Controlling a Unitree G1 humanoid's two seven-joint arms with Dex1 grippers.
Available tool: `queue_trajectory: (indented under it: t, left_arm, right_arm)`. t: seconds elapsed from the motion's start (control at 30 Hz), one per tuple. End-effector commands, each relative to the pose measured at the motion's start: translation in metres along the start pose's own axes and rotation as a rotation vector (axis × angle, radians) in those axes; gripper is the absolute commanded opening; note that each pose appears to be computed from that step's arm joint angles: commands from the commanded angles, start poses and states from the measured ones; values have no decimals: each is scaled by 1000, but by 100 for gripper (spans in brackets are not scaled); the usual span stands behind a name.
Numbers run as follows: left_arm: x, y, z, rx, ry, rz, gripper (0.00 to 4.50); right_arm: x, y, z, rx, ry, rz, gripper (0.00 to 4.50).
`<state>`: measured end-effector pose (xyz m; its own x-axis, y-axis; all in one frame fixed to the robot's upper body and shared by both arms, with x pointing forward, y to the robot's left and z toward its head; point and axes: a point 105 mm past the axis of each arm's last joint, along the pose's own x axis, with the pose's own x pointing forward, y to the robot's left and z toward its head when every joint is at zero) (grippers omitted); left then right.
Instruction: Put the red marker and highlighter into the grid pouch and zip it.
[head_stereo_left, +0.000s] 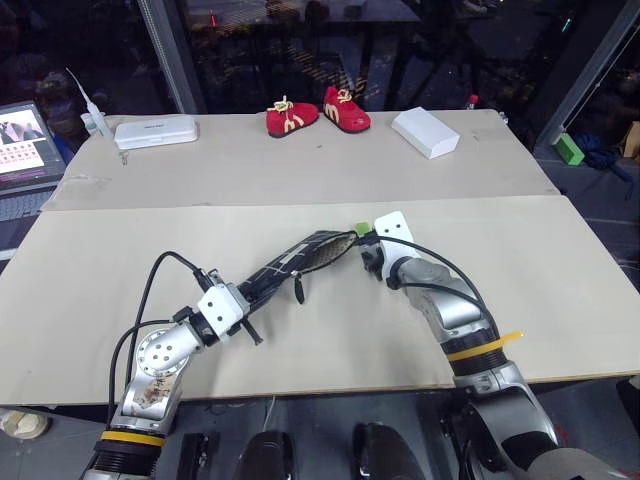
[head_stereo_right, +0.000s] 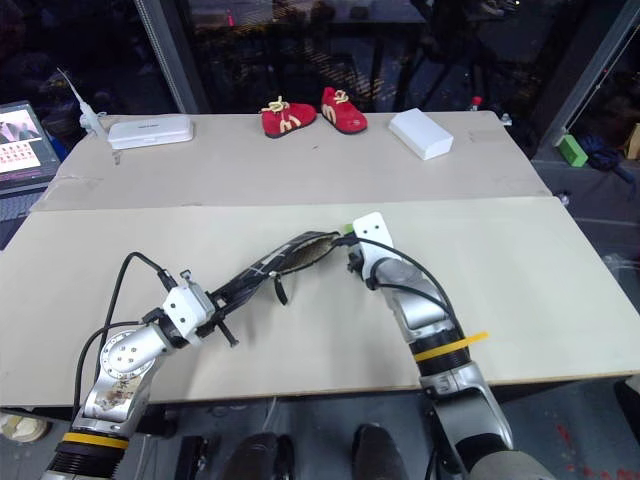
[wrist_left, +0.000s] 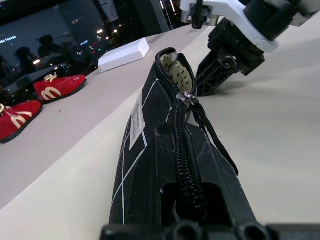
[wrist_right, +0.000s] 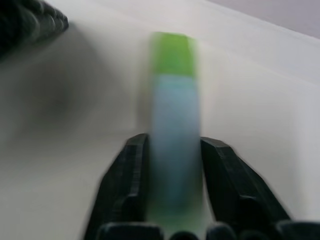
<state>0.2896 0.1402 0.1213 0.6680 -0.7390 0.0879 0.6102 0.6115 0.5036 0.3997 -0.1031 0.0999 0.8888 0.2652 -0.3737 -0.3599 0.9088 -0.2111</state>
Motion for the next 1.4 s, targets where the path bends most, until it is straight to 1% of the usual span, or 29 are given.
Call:
queue_trajectory:
  t: [0.03, 0.17, 0.27, 0.33, 0.4, 0.43, 0.5, 0.53, 0.6, 0.7, 0.8, 0.83, 1.03, 1.1, 1.23, 1.4]
  left_arm:
    - [0, 5, 11, 28, -29, 15, 0]
    - [2, 9, 12, 33, -33, 12, 0]
    - [5, 10, 13, 37, -38, 8, 0]
    - [5, 10, 13, 37, -37, 5, 0]
    - [5, 10, 13, 36, -38, 2, 0]
    - [5, 10, 14, 36, -38, 2, 0]
    - [5, 9, 13, 36, -37, -3, 0]
    - [5, 9, 13, 36, -37, -4, 0]
    - [6, 10, 13, 36, -37, -5, 0]
    - [6, 10, 13, 35, -38, -5, 0]
    - [8, 10, 13, 34, -42, -7, 0]
    - [9, 9, 13, 33, -44, -8, 0]
    - [10, 9, 14, 34, -48, -6, 0]
    - [10, 9, 14, 33, -49, -5, 0]
    - [9, 8, 14, 33, -49, -8, 0]
    - [9, 8, 14, 34, -49, -9, 0]
  right_arm:
    - [-4, -4, 2, 26, -21, 0, 104]
    - [-5, -8, 8, 90, -40, 13, 104]
    - [-6, -14, 24, 208, -102, 27, 104]
    - [-12, -30, 47, 121, -227, -13, 104]
    - [-24, -39, 72, 24, -362, 10, 104]
    - [-28, -40, 78, -10, -401, 27, 104]
    - [-41, -39, 92, -230, -502, 46, 104]
    - [-49, -33, 95, -359, -545, 86, 104]
    - [-60, -22, 96, -530, -603, 152, 104]
    - [-73, -13, 94, -766, -655, 226, 104]
    - [-85, -6, 86, -1042, -674, 309, 104]
    - [-86, -7, 84, -1104, -675, 320, 104]
    - [-87, -11, 86, -1247, -723, 314, 104]
    - [-87, -10, 83, -1285, -733, 325, 104]
    - [-83, -9, 67, -1356, -706, 368, 104]
    - [-76, -12, 65, -1384, -693, 355, 104]
